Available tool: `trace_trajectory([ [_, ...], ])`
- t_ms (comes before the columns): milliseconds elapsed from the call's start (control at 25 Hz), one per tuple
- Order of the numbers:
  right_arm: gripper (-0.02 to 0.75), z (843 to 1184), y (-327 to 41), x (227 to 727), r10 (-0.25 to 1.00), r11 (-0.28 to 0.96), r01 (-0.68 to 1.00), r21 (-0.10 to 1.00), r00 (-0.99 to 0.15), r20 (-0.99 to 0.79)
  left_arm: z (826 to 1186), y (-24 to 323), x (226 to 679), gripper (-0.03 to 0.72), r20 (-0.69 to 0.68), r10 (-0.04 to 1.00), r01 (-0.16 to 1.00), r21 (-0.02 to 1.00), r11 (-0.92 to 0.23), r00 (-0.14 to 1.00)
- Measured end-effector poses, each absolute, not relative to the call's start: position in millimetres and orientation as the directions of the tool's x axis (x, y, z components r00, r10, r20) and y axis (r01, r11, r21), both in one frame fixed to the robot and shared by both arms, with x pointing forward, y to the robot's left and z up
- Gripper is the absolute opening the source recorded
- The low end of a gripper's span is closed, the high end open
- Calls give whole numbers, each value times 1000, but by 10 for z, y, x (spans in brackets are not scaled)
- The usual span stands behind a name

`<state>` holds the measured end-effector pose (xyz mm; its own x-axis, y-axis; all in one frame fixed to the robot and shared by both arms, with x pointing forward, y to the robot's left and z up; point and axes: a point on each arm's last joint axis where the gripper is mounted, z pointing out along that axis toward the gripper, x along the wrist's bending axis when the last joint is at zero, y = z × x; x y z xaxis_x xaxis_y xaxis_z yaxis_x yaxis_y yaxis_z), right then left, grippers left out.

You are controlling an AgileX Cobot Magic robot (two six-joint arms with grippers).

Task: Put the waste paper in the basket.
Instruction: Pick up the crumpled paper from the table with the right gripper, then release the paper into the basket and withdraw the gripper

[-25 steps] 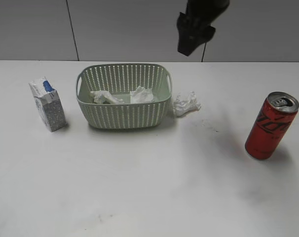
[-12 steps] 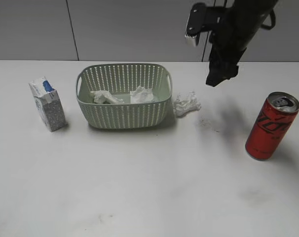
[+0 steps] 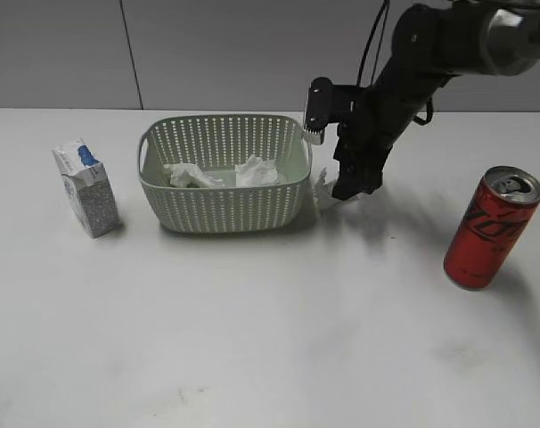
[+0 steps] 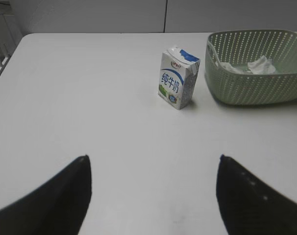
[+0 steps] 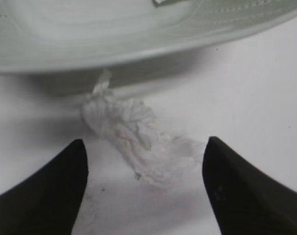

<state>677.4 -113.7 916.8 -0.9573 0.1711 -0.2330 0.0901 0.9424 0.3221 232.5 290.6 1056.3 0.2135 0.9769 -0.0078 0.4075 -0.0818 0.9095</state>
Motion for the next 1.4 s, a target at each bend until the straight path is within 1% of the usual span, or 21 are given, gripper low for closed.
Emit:
trace_trajectory([
  [240,552,8847,-1134,6795,142,951,77,300,-969,-201,10563,2906,2325,588,-8,977,408,910,-82,214],
  [360,547,8821,-1122,6808,159,944,91,318,-968,-196,10563,2906,2325,588,-8,977,408,910,-82,214],
  [400,531,8814,-1123,6810,165,941,96,324,-967,-192,10563,2906,2325,588,-8,977,408,910,-82,214],
  [440,501,8809,-1121,6807,162,941,94,326,-969,-187,10563,2906,2325,588,-8,977,408,910,-82,214],
  [480,453,8808,-1117,6801,157,940,91,329,-971,-182,10563,2906,2325,588,-8,977,408,910,-82,214],
  [560,323,8804,-1115,6779,150,941,91,326,-976,-160,10563,2906,2325,588,-8,977,408,910,-82,214],
  [680,94,8833,-1120,6744,134,944,86,318,-982,-132,10563,2906,2325,588,-8,977,408,910,-82,214],
  [720,57,8852,-1125,6733,129,945,83,315,-983,-128,10563,2906,2325,588,-8,977,408,910,-82,214],
  [760,37,8905,-1128,6722,123,946,78,314,-984,-127,10563,2906,2325,588,-8,977,408,910,-82,214],
  [840,37,9071,-1130,6710,120,944,67,325,-982,-148,10563,2906,2325,588,-8,977,408,910,-82,214],
  [1080,36,9755,-1163,6619,122,928,25,371,-963,-241,10563,2906,2325,588,-8,977,408,910,-82,214],
  [1200,36,10031,-1177,6555,170,911,51,410,-951,-260,10563,2906,2325,588,-8,977,408,910,-82,214],
  [1280,35,10188,-1160,6511,221,879,84,470,-944,-245,10563,2906,2325,588,-8,977,408,910,-82,214],
  [1400,35,10365,-1059,6451,303,778,146,611,-939,-162,10563,2906,2325,588,-8,977,408,910,-82,214],
])
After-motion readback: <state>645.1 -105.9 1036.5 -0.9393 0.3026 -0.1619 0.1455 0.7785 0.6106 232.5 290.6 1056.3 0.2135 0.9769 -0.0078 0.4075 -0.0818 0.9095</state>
